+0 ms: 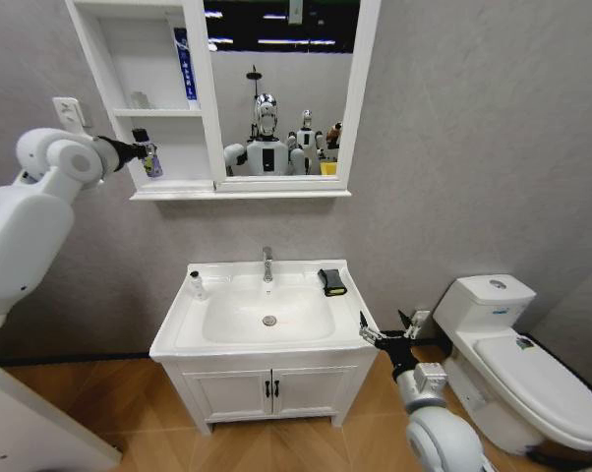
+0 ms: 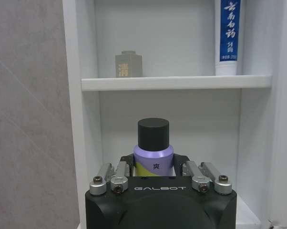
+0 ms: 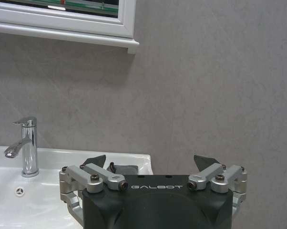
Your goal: Move facial cleanser and shampoo from washbasin to cabinet, then wipe washbasin with towel.
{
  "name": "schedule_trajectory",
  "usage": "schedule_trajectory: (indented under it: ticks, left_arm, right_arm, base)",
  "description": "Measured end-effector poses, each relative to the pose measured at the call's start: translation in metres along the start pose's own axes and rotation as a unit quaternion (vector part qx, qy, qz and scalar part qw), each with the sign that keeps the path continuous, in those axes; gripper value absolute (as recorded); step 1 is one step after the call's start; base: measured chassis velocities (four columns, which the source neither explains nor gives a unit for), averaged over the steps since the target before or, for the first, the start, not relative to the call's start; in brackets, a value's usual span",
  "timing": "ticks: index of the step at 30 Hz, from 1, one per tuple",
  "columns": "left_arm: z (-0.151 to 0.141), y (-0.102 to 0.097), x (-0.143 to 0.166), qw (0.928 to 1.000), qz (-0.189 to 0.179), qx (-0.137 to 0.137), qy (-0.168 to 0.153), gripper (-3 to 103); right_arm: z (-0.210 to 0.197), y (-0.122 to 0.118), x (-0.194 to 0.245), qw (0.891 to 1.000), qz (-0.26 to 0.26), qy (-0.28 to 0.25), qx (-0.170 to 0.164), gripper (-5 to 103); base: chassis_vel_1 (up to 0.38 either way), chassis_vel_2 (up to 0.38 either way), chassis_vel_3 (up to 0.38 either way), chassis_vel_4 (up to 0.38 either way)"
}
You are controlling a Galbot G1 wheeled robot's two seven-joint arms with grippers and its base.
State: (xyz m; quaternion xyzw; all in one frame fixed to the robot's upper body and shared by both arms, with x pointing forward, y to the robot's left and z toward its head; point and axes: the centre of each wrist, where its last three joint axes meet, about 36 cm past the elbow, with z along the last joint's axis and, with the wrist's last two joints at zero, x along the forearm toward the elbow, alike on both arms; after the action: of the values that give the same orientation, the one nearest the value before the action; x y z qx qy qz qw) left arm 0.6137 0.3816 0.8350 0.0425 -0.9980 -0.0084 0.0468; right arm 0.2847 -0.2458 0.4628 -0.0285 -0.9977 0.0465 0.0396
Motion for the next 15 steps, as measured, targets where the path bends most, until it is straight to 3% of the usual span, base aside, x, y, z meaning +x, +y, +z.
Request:
schedule_trajectory:
  ticks: [5, 10, 15]
  left_arm:
    - [0.002, -0.006, -0.027, 1.0, -0.004, -0.005, 0.007, 43]
    - [0.008, -0.025, -0.064, 0.9996, -0.013, -0.013, 0.02, 43]
    - [0.005, -0.024, -0.078, 0.999, -0.024, -0.024, 0.028, 43]
  right_arm:
    - [-0.001, -0.002, 0.0, 1.0, 0.006, -0.001, -0.001, 100]
    - [0.0, -0.003, 0.0, 1.0, 0.014, -0.001, -0.003, 100]
    - [0.001, -0.003, 0.0, 1.0, 0.016, 0.001, -0.004, 100]
  base:
    - [0.0, 0.0, 0.0, 0.0]
    - [0.0, 0.0, 0.0, 0.0]
    - [0.0, 0.0, 0.0, 0.0]
